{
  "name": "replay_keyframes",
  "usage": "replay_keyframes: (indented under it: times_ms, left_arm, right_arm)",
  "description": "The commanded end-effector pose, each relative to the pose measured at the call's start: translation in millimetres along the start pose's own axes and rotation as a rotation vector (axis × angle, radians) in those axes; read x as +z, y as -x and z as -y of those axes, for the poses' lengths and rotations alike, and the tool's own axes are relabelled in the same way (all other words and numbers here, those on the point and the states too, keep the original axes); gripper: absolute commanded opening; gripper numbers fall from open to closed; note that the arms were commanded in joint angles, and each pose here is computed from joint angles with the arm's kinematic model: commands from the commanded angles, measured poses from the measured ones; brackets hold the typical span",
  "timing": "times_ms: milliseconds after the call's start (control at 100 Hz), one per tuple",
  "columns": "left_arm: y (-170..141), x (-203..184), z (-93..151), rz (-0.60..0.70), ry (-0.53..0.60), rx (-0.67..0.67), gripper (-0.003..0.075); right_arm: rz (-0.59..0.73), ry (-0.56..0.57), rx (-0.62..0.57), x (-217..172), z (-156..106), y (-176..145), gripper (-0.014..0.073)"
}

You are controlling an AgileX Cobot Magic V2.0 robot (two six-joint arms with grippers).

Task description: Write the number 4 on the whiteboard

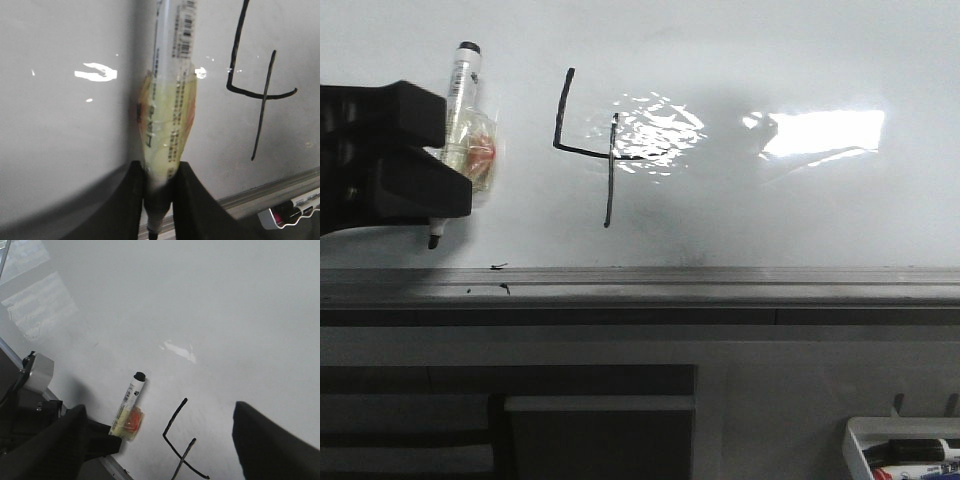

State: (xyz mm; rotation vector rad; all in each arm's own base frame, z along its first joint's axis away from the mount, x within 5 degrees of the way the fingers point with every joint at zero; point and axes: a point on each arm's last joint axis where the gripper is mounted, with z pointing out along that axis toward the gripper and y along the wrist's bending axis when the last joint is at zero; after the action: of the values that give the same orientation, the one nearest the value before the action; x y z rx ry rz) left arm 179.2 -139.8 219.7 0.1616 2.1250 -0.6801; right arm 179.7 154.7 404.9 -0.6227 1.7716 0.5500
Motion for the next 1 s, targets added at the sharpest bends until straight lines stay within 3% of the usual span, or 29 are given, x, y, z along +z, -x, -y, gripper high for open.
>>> replay_keyframes:
  times_ms: [0,320,370,490,590,790,880,990]
  left_arm:
    - [16,0,8,0.077,-0.026,-0.061,-0.0020]
    - [16,1,7,0.076,-0.021,-0.080,-0.0006]
    - [16,1,7,0.076,-0.021,-0.080,0.0042]
    - [16,1,7,0.080,-0.022,-0.080,0.0265]
    - [16,1,7,0.077,-0.021,-0.080,0.0402]
    - [18,-7,9,0.072,-0.030,-0.082,0.0429]
    - [21,-18,11,0.076,-0.046,-0.084,0.0429]
    - [25,-36,15,0.087,-0.074,-0.082,0.0424]
  right_arm:
    - [0.119,-0.012,-0.022,-14,1,20,0.0524]
    - [0.072,-0.010,-0.022,-13,1,15,0.0524]
    - [0.072,-0.010,-0.022,-13,1,15,0.0524]
    - [0.072,-0.010,-0.022,-13,1,15,0.0524]
    - [0.071,-0.010,-0.023,-14,1,16,0.0524]
    - [0.077,-0.011,-0.029,-20,1,16,0.0515]
    - [0.069,-0.022,-0.059,-28,1,16,0.0414]
    - [0.046,-0.032,-0.086,-38,2,14,0.0153]
